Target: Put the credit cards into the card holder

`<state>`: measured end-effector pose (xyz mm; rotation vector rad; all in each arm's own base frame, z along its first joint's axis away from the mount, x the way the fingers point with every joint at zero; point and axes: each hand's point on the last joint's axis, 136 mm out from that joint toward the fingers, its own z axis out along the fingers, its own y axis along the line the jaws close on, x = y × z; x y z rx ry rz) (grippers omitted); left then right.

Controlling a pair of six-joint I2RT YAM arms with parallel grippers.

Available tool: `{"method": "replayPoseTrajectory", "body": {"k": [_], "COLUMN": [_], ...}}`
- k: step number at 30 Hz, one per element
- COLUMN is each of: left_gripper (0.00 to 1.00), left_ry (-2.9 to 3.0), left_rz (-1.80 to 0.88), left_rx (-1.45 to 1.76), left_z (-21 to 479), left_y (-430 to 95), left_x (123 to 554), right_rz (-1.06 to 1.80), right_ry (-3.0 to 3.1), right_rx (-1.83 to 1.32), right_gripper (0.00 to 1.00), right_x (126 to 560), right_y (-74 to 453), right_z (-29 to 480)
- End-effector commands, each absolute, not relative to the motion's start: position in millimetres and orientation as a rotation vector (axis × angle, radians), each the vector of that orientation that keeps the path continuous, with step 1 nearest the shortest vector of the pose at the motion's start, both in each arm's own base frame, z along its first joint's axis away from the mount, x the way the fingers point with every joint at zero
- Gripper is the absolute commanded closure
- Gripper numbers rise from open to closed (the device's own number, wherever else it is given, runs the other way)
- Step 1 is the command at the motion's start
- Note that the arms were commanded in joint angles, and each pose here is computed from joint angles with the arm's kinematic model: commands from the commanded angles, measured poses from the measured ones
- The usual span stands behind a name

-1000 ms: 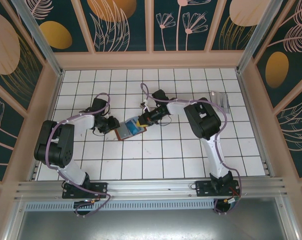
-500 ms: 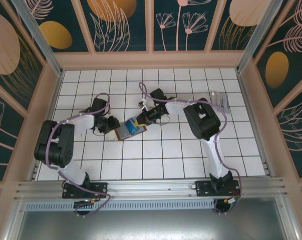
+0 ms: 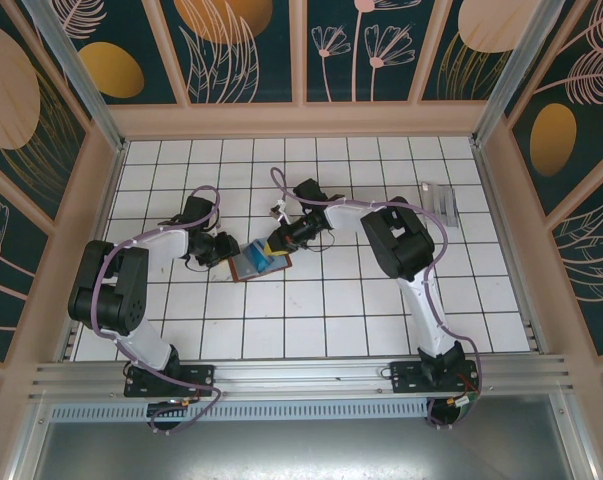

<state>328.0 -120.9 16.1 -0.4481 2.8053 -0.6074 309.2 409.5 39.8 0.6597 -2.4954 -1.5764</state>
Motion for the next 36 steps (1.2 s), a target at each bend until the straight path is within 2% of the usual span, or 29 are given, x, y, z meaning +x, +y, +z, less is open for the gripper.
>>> {"method": "replayPoseTrajectory", "body": {"k": [1, 14, 20, 31, 36], "left_gripper": [0.64, 0.63, 0.63, 0.62, 0.63], "left_ry": [2.827, 2.813, 2.807, 2.798, 2.779], "left_rz": [-0.594, -0.625, -0.638, -0.718, -0.765], "left_rx": [-0.438, -0.467, -0.468, -0.448, -0.469], "left_z": [3, 5, 6, 9, 9], "left_y": [-119, -120, -122, -130, -134], "left_x": [327, 321, 319, 316, 317], "right_rz": [-1.557, -1.617, -1.678, -1.591, -1.602], "right_ry": [-2.572, -2.630, -2.640, -2.789, -2.830], "right_rx": [0.686, 0.743, 0.593, 0.352, 0.341], "right_gripper": [1.00, 1.00, 1.00, 1.00, 1.00], "right_x": [320, 326, 317, 313, 303], "right_y": [412, 419, 416, 419, 432], "right_z": [24, 32, 29, 30, 37]}}
